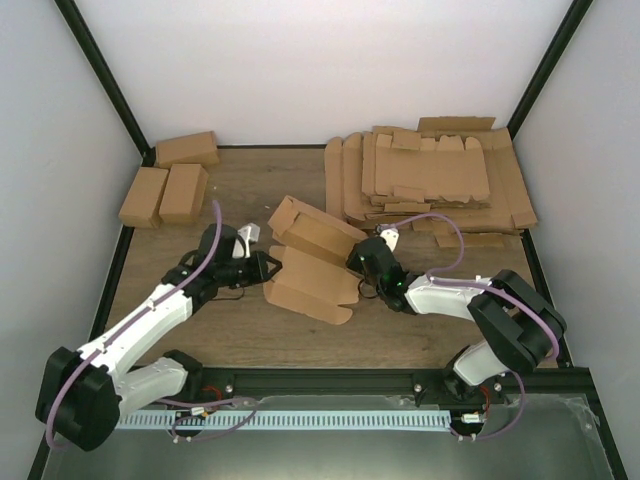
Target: Fold the paper box
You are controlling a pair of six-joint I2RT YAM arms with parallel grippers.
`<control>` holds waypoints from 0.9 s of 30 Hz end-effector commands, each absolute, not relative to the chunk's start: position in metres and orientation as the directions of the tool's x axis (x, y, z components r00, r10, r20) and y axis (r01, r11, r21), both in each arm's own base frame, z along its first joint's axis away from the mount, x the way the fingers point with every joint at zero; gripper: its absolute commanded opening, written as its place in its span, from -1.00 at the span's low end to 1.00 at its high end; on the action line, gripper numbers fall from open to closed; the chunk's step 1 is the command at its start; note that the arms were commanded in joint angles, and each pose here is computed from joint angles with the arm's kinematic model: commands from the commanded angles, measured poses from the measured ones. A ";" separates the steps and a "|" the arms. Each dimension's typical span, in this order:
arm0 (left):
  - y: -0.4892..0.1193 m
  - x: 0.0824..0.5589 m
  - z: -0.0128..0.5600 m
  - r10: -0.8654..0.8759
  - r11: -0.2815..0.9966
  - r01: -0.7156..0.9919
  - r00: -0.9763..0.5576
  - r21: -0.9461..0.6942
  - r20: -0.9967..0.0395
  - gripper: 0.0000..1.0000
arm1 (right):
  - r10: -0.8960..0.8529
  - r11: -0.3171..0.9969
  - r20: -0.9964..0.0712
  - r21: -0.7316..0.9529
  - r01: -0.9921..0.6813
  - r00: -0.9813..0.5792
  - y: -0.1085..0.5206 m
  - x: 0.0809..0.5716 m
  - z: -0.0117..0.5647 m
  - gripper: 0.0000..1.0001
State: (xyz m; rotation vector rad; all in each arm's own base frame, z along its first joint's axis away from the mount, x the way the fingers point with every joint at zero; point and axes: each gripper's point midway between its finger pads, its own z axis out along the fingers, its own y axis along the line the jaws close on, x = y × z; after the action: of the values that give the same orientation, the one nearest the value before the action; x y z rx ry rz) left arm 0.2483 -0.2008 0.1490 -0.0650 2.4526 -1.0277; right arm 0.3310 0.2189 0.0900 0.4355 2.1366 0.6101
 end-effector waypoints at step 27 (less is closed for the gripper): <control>-0.155 0.264 0.215 0.189 0.939 0.292 -0.879 -0.181 -0.437 -0.92 | -0.011 0.770 -0.792 0.382 -0.510 -0.611 0.280 0.264 0.152 0.77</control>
State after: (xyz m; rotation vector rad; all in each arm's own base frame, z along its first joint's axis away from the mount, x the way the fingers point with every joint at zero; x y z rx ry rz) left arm 0.2704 -0.1709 0.2070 0.2802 2.6393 -0.4742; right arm 0.2636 0.2853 0.1315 -0.1777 2.1933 0.8983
